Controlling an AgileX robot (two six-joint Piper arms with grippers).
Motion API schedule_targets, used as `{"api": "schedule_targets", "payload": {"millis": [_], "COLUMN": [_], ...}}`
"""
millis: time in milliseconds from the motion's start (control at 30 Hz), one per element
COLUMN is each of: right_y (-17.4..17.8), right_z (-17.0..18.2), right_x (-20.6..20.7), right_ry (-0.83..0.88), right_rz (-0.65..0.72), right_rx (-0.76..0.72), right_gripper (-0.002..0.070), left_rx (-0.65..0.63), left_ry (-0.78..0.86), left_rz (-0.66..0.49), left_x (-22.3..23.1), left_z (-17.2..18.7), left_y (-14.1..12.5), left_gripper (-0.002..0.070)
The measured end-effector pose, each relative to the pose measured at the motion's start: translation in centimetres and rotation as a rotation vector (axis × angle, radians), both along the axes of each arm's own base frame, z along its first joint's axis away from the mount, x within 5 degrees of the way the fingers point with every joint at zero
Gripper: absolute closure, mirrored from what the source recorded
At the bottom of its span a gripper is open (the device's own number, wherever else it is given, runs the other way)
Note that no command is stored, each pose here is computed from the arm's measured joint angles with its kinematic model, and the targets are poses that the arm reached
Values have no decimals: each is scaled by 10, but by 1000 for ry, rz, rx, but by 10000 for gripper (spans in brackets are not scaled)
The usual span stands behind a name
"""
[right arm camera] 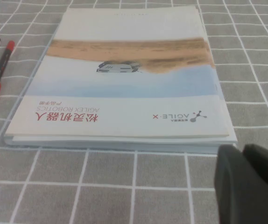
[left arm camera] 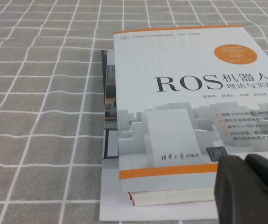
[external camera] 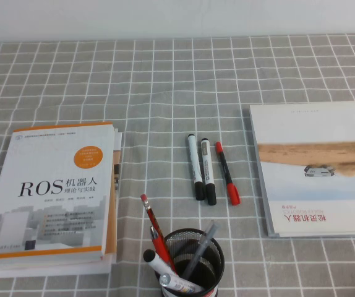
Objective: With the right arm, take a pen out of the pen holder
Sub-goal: 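Take a marker out of the pen holder and lay it on the table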
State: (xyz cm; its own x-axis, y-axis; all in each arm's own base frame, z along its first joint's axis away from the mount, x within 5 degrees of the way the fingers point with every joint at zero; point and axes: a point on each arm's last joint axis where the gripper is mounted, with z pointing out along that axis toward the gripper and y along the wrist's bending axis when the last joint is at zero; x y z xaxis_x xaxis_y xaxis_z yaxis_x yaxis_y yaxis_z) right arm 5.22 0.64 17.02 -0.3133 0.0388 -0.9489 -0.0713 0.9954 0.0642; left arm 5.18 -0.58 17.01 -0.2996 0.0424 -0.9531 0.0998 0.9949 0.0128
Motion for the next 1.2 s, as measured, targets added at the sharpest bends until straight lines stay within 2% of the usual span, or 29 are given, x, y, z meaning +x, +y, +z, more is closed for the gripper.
{"api": "schedule_targets", "payload": {"millis": [267,667,800,1033,1200], "right_y": [0,3,3,2,1], "right_z": [0,11,17,27,29], "right_x": [0,2,3,4,4], "right_ry": [0,-102,-157,-242,-255], "right_rz": [1,-11,-25,-69,-82], "right_rx": [10,172,271,528,598], "right_gripper": [689,689,689,689,689], "left_rx": [0,0,0,0,0], "left_ry": [0,0,0,0,0], "left_rz": [0,0,0,0,0], "left_x": [0,0,0,0,0], "left_z": [0,0,0,0,0], "left_y": [0,0,0,0,0], "left_gripper": [678,678,678,678,678]}}
